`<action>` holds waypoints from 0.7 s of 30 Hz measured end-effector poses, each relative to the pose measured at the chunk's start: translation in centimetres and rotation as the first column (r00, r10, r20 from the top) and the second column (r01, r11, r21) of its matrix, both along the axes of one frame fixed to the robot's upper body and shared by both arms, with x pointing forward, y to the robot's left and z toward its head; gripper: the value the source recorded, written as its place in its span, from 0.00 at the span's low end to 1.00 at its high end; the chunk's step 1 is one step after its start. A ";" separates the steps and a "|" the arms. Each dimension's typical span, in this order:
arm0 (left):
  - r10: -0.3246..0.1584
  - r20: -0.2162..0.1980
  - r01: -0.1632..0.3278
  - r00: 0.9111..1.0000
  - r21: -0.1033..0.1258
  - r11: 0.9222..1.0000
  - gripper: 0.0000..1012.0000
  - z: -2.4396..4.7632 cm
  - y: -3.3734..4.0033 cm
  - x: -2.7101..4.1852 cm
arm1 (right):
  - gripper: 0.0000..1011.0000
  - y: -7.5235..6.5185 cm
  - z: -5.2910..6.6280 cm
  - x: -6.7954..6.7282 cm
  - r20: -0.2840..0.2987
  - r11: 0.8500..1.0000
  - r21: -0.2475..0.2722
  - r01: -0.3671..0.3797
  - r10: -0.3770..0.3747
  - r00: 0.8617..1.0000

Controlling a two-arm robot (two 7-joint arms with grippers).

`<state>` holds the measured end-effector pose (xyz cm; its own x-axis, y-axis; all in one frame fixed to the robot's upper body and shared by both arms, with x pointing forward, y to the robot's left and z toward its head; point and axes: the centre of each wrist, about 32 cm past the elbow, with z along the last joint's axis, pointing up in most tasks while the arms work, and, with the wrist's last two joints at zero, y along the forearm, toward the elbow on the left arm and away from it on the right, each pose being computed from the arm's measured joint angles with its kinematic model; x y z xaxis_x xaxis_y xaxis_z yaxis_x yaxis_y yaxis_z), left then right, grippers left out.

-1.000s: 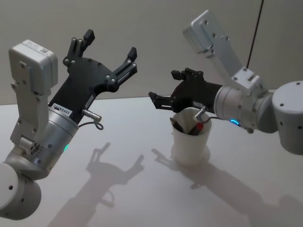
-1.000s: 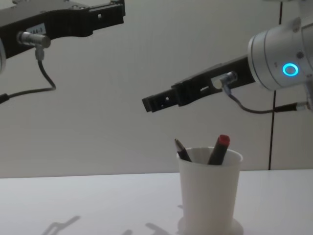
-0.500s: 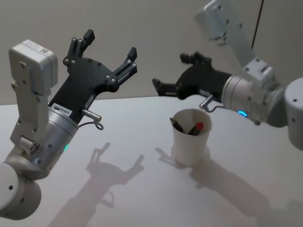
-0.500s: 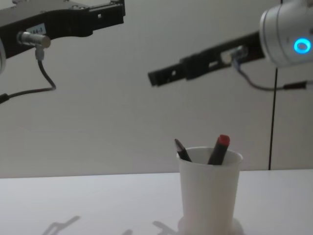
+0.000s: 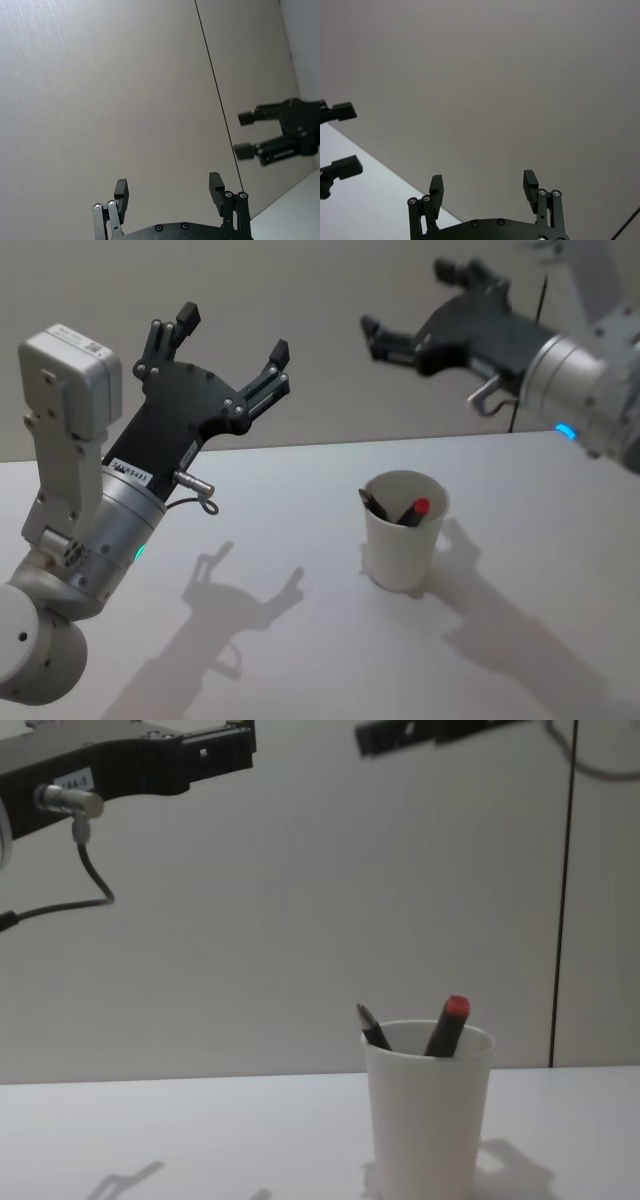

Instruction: Place the pen into the pen holder.

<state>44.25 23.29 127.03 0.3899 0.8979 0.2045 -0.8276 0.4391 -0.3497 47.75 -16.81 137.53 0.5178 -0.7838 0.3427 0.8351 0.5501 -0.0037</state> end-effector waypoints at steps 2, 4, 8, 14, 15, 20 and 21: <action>0.000 0.000 0.000 1.000 0.000 1.000 0.99 0.00 0.00 0.00 | 0.99 -0.2 0.5 -0.3 0.024 1.000 0.007 0.011 -0.011 1.000; 0.000 0.000 0.000 1.000 0.000 1.000 0.99 0.00 0.00 0.00 | 0.99 -0.5 1.0 -0.6 0.057 0.999 0.017 0.031 -0.031 0.998; 0.000 0.000 0.000 1.000 0.000 1.000 0.99 0.00 0.00 0.00 | 0.99 -0.9 2.1 -1.3 0.115 0.998 0.034 0.061 -0.065 0.991; 0.000 0.000 0.000 1.000 0.000 1.000 0.99 0.00 0.00 0.00 | 0.99 -1.6 3.6 -2.2 0.188 0.993 0.062 0.100 -0.110 0.976; 0.000 0.000 0.000 1.000 0.000 1.000 0.99 0.00 0.00 0.00 | 0.99 -1.7 3.7 -2.3 0.195 0.992 0.066 0.104 -0.115 0.974; 0.000 0.000 0.000 1.000 0.000 1.000 0.99 0.00 0.00 0.00 | 0.99 -2.0 4.4 -2.8 0.229 0.989 0.081 0.121 -0.137 0.964; 0.000 0.000 0.000 1.000 0.000 1.000 0.99 0.00 0.00 0.00 | 0.99 -2.1 4.6 -2.9 0.237 0.988 0.085 0.125 -0.142 0.961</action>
<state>44.25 23.29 127.03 0.3899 0.8979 0.2045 -0.8276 0.4390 -0.3498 44.85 -18.86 142.10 0.3150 -0.8663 0.3877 0.8724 0.4252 0.2411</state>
